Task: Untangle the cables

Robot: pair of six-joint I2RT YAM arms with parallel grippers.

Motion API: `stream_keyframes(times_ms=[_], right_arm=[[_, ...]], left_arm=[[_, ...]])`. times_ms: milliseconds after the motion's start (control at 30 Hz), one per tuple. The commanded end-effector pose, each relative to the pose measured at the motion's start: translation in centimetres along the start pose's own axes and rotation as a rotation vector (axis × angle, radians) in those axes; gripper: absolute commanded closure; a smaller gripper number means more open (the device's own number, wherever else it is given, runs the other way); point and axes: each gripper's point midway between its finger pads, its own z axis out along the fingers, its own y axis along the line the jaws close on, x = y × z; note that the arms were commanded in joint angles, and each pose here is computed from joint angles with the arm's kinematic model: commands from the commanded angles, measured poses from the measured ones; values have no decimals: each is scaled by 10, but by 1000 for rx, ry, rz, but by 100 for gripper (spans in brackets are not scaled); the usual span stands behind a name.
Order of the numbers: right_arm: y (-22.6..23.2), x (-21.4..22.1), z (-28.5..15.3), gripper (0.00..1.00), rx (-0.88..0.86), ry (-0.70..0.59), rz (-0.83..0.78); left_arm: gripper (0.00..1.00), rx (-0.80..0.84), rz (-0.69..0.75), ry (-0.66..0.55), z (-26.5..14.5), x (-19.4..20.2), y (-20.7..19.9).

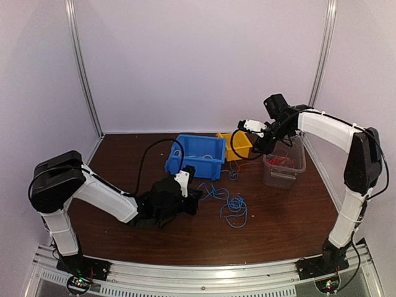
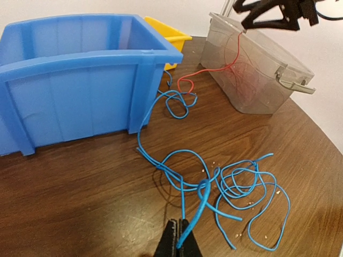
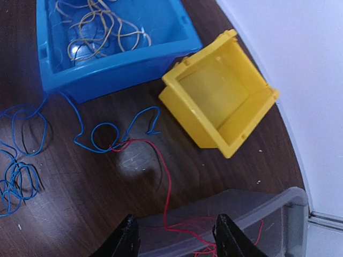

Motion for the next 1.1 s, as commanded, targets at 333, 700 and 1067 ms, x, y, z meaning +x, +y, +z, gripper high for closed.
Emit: stream_keyframes(times_ms=[333, 700, 1067], right_arm=[[20, 34, 68, 39, -15, 363, -140], [17, 65, 103, 36, 34, 502, -218], [19, 79, 117, 62, 36, 566, -258]], left_arm=[[100, -84, -39, -57, -40, -10, 26], [100, -70, -45, -63, -36, -10, 23], [100, -85, -42, -66, -37, -10, 26]])
